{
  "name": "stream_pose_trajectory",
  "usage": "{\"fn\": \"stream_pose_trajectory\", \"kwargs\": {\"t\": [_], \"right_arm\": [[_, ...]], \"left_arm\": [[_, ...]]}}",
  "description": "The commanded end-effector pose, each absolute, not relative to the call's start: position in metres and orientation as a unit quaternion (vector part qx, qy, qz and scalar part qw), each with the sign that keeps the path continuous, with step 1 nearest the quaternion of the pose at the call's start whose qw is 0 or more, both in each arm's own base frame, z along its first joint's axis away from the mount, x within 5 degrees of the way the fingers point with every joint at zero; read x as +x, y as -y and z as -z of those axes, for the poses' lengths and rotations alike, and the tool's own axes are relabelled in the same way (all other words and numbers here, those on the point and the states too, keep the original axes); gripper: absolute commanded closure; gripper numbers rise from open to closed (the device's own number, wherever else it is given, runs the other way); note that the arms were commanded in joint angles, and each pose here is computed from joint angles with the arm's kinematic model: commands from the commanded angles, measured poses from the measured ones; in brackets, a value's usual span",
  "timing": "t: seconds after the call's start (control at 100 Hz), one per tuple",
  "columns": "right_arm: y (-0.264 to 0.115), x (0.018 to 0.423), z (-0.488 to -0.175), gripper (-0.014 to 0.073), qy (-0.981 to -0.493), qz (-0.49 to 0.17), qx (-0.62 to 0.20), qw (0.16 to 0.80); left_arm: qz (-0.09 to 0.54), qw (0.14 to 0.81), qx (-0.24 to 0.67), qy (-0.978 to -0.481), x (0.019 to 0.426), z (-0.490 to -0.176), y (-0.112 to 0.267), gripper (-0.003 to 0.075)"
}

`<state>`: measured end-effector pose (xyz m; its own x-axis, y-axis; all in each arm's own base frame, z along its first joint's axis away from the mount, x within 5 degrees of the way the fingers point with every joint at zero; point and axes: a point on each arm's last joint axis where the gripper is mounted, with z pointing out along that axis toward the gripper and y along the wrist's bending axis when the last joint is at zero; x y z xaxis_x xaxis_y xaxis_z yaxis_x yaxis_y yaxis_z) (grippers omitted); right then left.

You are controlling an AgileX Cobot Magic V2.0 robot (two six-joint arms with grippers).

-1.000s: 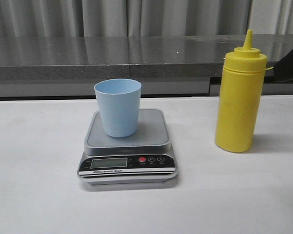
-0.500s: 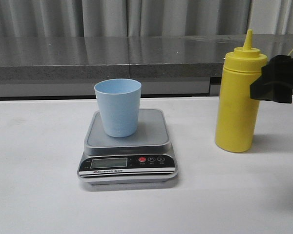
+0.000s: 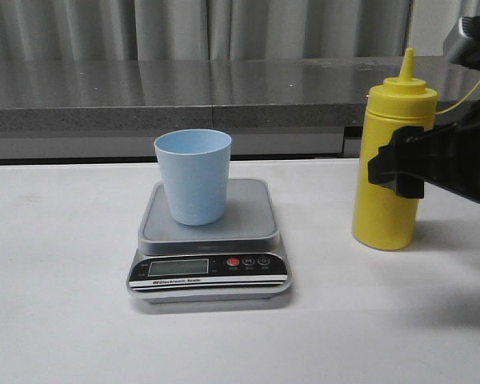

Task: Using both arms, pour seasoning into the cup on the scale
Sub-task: 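Close the right gripper around the yellow bottle's upper body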

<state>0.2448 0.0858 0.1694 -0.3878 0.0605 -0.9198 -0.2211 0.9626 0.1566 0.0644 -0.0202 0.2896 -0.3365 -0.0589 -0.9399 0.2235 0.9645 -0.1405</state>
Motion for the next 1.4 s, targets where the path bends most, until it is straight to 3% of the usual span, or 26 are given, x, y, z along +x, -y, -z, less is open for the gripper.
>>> {"fn": "stream_pose_trajectory", "kwargs": {"t": [0.0, 1.01, 1.2, 1.39], "right_arm": [[-0.089, 0.255, -0.188, -0.0015, -0.773, -0.141, -0.042, 0.617], [-0.098, 0.294, -0.188, -0.0007, -0.753, -0.14, -0.009, 0.643], [-0.099, 0.295, -0.189, 0.0129, -0.751, -0.141, -0.008, 0.645], [-0.099, 0.296, -0.188, 0.0395, -0.752, -0.14, -0.008, 0.644]], "left_arm": [[0.13, 0.61, 0.04, -0.781, 0.067, -0.304, 0.02, 0.074], [0.13, 0.61, 0.04, -0.781, 0.067, -0.304, 0.02, 0.074], [0.13, 0.61, 0.04, -0.781, 0.067, -0.304, 0.02, 0.074], [0.13, 0.61, 0.04, -0.781, 0.067, -0.304, 0.02, 0.074]]}}
